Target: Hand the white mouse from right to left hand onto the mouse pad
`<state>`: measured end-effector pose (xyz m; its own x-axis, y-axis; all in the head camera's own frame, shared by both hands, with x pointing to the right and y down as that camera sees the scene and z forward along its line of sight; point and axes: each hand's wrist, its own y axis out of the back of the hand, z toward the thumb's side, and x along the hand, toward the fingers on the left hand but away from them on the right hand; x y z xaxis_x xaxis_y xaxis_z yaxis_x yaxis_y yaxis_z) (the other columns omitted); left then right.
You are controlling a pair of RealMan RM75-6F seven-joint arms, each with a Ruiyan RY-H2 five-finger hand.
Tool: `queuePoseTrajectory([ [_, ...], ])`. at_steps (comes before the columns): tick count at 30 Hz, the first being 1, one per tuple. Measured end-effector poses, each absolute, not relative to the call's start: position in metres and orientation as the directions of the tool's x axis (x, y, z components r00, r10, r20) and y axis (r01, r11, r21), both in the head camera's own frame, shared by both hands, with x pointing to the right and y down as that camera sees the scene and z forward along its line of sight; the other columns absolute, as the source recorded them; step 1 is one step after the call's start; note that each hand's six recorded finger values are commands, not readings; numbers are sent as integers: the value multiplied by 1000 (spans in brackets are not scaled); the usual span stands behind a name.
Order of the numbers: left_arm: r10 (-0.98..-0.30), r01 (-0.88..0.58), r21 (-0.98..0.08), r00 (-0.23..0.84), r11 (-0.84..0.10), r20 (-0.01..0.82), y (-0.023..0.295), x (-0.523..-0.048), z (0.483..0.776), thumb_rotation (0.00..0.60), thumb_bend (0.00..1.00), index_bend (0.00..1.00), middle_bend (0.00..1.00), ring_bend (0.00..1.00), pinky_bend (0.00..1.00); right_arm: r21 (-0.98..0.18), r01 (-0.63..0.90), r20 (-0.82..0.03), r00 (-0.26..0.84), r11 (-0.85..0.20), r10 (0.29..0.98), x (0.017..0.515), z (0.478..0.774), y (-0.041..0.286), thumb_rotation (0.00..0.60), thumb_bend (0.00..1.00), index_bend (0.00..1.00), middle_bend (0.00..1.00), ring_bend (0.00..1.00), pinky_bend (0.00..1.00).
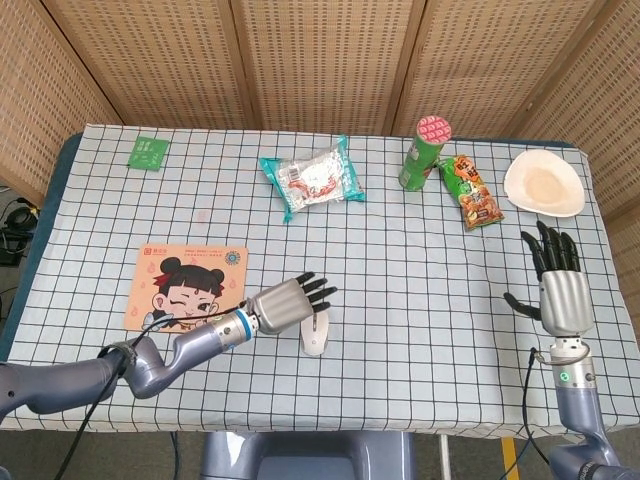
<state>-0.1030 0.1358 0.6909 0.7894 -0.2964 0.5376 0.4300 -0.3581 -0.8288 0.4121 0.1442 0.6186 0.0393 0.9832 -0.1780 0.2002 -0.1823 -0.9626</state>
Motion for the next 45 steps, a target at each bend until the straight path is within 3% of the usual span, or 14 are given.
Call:
queuePoseTrajectory([
  [20, -211, 490, -799, 789, -350, 577, 160, -65, 715, 600, 103, 238, 41, 49, 114, -959, 234, -161, 23, -162, 987, 419, 613, 141, 600, 164, 159, 0, 0, 0],
  [24, -216, 488, -799, 788, -353, 577, 161, -67, 716, 600, 162, 365, 141, 74, 125, -959, 239, -154, 24, -155, 988, 419, 611, 140, 600, 165, 159, 0, 0, 0],
  [27, -227, 479, -807, 792, -346, 567, 160, -68, 714, 600, 254, 504, 254, 159, 170, -959, 242, -148, 22, -149, 989, 420, 610, 140, 600, 165, 160, 0, 0, 0],
  [29, -241, 465, -817, 797, -341, 554, 159, -70, 712, 600, 277, 535, 279, 181, 183, -959, 242, -144, 25, -145, 989, 419, 609, 140, 600, 165, 163, 0, 0, 0],
  [39, -302, 431, -853, 805, -296, 511, 141, -98, 698, 600, 291, 570, 306, 205, 214, -960, 239, -141, 27, -143, 990, 419, 608, 140, 600, 165, 169, 0, 0, 0],
  [45, -320, 462, -863, 802, -203, 505, 125, -145, 687, 600, 291, 572, 306, 205, 213, -959, 241, -145, 31, -148, 989, 417, 608, 141, 600, 165, 168, 0, 0, 0],
])
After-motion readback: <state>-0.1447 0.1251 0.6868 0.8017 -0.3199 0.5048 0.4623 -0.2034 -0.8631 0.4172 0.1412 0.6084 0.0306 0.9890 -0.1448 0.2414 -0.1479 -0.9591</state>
